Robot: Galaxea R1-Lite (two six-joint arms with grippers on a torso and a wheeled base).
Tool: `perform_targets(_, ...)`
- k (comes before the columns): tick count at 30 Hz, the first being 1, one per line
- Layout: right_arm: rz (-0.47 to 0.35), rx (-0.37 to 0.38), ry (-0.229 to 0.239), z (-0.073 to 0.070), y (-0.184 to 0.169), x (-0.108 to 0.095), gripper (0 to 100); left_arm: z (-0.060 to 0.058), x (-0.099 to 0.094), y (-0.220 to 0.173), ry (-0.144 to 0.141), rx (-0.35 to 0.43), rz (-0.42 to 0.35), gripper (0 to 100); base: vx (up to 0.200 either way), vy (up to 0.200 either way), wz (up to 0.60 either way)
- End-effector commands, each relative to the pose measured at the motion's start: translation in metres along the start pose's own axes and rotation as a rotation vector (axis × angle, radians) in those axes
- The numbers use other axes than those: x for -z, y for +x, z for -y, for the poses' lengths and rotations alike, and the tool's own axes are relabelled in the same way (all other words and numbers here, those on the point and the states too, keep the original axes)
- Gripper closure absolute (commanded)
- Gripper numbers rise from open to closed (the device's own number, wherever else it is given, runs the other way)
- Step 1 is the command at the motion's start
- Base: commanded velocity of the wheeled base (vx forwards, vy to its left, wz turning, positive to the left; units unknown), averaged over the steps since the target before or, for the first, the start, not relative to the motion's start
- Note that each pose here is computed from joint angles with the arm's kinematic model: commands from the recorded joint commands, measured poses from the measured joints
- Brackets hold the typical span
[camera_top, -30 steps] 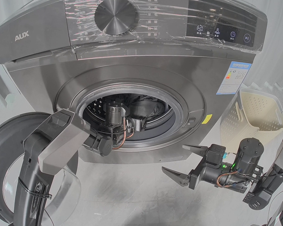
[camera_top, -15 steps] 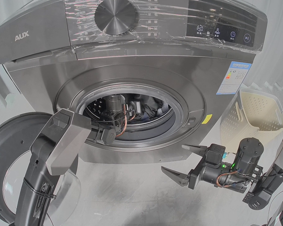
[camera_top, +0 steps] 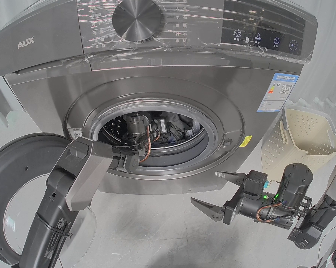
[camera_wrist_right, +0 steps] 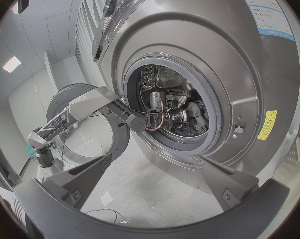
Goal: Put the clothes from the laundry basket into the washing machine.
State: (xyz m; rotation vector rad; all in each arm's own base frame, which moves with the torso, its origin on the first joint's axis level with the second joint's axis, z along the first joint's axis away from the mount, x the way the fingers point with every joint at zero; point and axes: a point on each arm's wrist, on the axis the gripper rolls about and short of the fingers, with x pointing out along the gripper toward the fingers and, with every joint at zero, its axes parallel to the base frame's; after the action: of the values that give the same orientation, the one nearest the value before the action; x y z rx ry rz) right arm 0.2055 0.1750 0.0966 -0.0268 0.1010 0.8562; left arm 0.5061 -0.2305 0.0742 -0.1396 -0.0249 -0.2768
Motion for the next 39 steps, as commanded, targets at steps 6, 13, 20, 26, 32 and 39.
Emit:
perform_targets(6, 0.002, 0.0, -0.001, 0.0, 0.0, 0.0, 0, 0.006, -0.02, -0.025, 0.003, 0.027, -0.077, 0, 0.0, 0.0, 0.0)
perform_targets(13, 0.0, 0.0, 0.0, 0.0, 0.0, 0.0, 0, 0.002, -0.013, -0.049, 0.014, 0.058, -0.162, 0, 0.0, 0.0, 0.0)
perform_targets(20, 0.002, 0.0, -0.001, 0.0, -0.001, 0.0, 0, 0.013, -0.014, -0.075, 0.036, 0.093, -0.201, 0, 0.0, 0.0, 0.0)
perform_targets(26, -0.003, 0.0, 0.0, 0.0, -0.002, 0.0, 0, 0.019, -0.022, -0.112, 0.09, 0.134, -0.221, 0, 0.0, 0.0, 0.0)
perform_targets(32, -0.008, 0.001, 0.003, 0.0, -0.004, 0.001, 0, 0.033, -0.032, -0.166, 0.101, 0.212, -0.25, 0, 0.0, 0.0, 0.0)
perform_targets(39, 0.018, 0.013, -0.001, 0.0, -0.022, -0.008, 0, 0.056, -0.044, -0.24, 0.084, 0.346, -0.208, 0, 0.0, 0.0, 0.0)
